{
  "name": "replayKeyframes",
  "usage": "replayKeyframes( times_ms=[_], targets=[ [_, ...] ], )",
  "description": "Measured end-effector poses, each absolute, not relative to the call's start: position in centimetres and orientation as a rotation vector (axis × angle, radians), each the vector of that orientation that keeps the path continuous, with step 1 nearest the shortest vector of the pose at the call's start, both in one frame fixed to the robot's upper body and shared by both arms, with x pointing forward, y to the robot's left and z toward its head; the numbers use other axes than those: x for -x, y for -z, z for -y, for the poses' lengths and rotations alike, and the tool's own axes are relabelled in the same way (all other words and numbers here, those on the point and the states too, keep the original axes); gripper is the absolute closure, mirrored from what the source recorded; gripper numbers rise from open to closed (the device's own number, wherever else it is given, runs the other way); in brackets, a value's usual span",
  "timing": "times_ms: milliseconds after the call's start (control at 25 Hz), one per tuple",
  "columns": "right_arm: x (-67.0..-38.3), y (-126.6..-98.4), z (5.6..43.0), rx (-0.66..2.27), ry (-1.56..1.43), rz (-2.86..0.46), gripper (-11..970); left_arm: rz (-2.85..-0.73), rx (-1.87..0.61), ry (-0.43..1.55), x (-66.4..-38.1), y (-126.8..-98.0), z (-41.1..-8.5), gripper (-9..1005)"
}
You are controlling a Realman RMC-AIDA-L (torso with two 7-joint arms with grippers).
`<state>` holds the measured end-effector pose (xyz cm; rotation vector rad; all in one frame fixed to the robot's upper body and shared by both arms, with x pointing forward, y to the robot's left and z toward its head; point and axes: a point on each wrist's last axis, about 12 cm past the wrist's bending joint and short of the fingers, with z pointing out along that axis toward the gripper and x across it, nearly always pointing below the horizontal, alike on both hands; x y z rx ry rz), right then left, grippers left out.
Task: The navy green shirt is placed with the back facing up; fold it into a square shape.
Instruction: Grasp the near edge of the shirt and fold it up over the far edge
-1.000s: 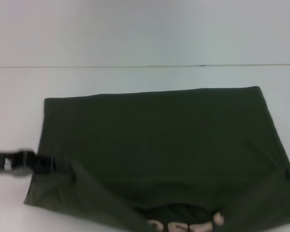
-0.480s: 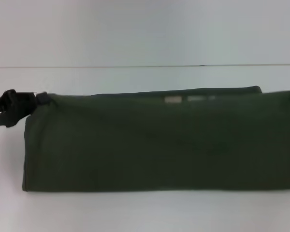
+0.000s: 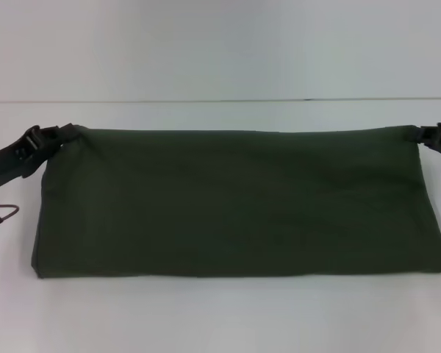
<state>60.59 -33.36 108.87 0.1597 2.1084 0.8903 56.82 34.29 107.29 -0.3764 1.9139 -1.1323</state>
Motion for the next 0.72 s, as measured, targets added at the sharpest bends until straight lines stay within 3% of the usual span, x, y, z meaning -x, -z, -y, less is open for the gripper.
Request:
replayKeyframes(
  times_ms=[720],
  targets=[
    [-62.4,-107.1,29.9,-0.203,-0.756,-2.021,926,-1.874,0.327,0.89,-60.6,-106.9,-30.3,954]
  ],
)
